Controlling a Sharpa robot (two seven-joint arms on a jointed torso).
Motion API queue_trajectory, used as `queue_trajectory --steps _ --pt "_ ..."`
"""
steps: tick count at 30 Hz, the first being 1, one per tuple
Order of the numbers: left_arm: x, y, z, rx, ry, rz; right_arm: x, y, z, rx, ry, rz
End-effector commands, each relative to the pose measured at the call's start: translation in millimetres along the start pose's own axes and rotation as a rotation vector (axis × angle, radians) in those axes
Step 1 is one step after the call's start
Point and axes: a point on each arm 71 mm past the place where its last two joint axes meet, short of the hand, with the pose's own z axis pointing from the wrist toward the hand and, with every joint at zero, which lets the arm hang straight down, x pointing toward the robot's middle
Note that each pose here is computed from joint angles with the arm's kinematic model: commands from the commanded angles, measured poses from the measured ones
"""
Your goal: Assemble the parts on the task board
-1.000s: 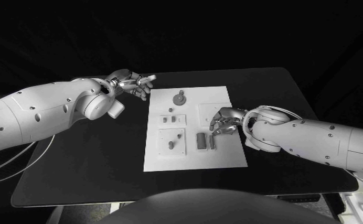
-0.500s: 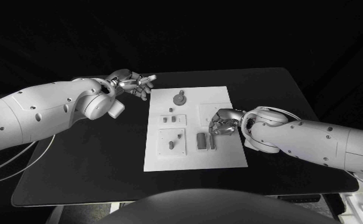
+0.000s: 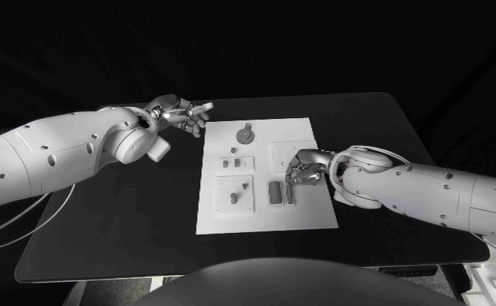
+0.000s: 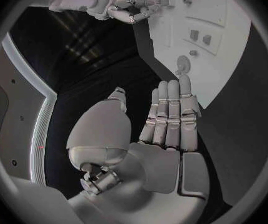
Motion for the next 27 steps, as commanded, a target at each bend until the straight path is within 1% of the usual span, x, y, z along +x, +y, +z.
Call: queue_trajectory --steps 1,11,14,21,27 --pt "1.9 -2.0 0.2 0.009 0.015 0.001 2.2 1.7 0.4 -0.013 0.020 -0.015" --pt "1.6 -1.8 0.1 0.009 0.014 0.001 5.6 1.2 2.4 -0.010 0.052 -0.020" --pt "1.9 -2.0 0.3 0.009 0.014 0.001 6.3 0.6 4.0 -0.009 0.051 -0.020" --pt "0.8 -1.1 0.2 0.006 0.017 0.001 15.6 0.3 6.4 -0.014 0.048 -0.010" --pt "1.3 -1.0 0.4 0.004 0.020 0.001 15.3 -0.5 6.3 -0.014 0.038 -0.008"
